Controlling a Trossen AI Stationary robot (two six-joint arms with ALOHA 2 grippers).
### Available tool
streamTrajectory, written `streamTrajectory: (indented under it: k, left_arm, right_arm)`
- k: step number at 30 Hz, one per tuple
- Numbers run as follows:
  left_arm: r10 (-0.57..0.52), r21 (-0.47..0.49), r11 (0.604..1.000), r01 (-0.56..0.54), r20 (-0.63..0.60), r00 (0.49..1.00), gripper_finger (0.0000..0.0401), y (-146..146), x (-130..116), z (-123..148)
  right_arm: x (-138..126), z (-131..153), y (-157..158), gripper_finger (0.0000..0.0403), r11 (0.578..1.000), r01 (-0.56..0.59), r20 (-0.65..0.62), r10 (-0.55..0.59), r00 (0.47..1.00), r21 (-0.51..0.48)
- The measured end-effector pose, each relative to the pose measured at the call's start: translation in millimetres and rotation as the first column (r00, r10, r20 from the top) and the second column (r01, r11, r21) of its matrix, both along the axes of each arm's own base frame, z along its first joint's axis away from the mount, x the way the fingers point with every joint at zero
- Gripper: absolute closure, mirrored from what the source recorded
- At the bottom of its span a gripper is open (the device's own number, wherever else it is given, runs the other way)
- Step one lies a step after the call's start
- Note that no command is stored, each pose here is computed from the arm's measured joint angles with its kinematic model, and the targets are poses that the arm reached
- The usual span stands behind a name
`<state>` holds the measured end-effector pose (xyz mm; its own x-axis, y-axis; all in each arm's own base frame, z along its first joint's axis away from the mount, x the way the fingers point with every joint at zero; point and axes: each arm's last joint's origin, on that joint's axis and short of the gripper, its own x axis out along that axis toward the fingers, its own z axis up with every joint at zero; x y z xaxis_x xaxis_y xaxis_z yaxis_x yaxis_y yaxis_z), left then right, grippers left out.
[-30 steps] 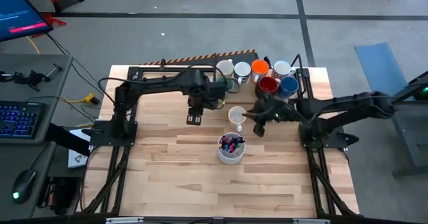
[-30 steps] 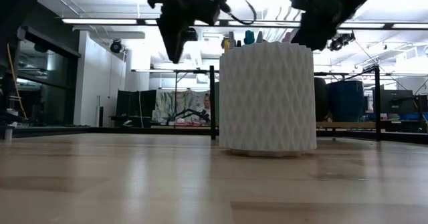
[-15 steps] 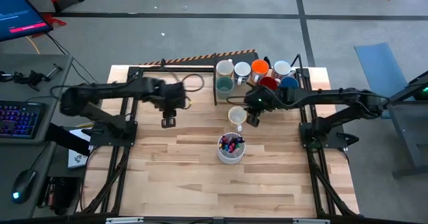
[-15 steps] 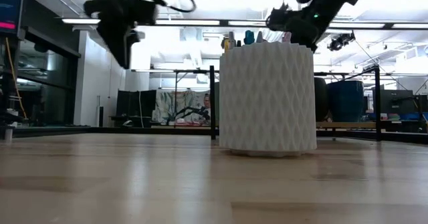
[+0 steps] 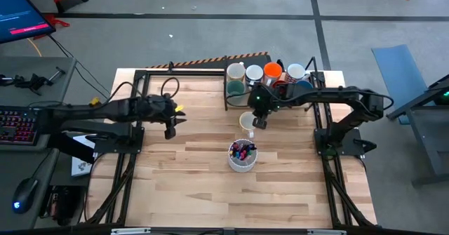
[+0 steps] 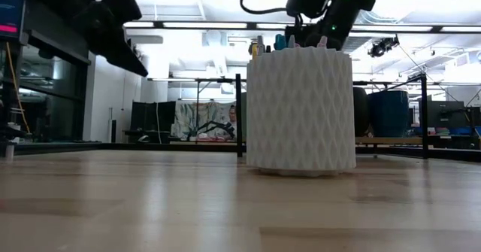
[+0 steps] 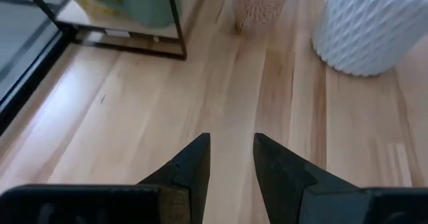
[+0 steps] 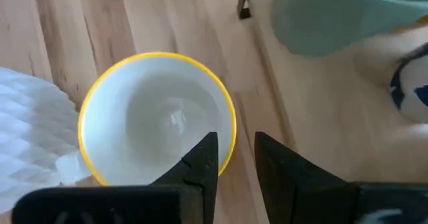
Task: Place coffee mugs
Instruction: Put the orange patterned mug on the shelf
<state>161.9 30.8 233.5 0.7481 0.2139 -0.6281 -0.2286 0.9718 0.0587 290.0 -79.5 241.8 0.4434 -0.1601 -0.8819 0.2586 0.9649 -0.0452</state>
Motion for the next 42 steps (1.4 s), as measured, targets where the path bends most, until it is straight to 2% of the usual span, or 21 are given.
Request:
streamTrajectory:
  k: [6,14,23,32,35,40,42]
  left_arm:
    - [0.000,0.005,1.000,0.000,0.017,1.000,0.0298,0.2,0.4,-6.6]
    - [0.000,0.004,1.000,0.000,0.006,1.000,0.0298,0.4,1.3,-8.0]
    - [0.006,-0.003,1.000,-0.006,0.008,1.000,0.0298,0.5,1.4,-8.0]
    - [0.006,-0.004,1.000,-0.006,0.011,1.000,0.0298,0.5,1.6,-7.7]
    - [0.006,-0.004,1.000,-0.006,0.011,1.000,0.0298,0.5,1.6,-7.7]
    - [0.006,-0.004,1.000,-0.006,0.012,1.000,0.0298,0.5,1.6,-7.5]
    - [0.006,-0.004,1.000,-0.006,0.012,1.000,0.0298,0.5,1.6,-7.5]
  right_arm:
    - [0.4,-2.7,0.7,0.0327,0.999,-0.002,-0.008,0.002,1.000,0.040]
    - [1.8,-5.6,0.5,0.0327,0.999,-0.003,-0.015,0.003,1.000,0.045]
    - [12.1,-25.7,-1.9,0.0327,0.998,0.006,-0.063,-0.003,0.998,0.060]
    - [16.6,-33.4,-1.5,0.0328,0.997,-0.001,-0.073,0.007,0.997,0.078]
    - [16.5,-33.4,-1.4,0.0339,0.997,0.000,-0.073,0.006,0.997,0.079]
    - [16.1,-33.5,-1.3,0.0392,0.997,-0.003,-0.078,0.010,0.997,0.079]
    - [16.0,-33.5,-1.4,0.0396,0.997,0.001,-0.079,0.005,0.997,0.077]
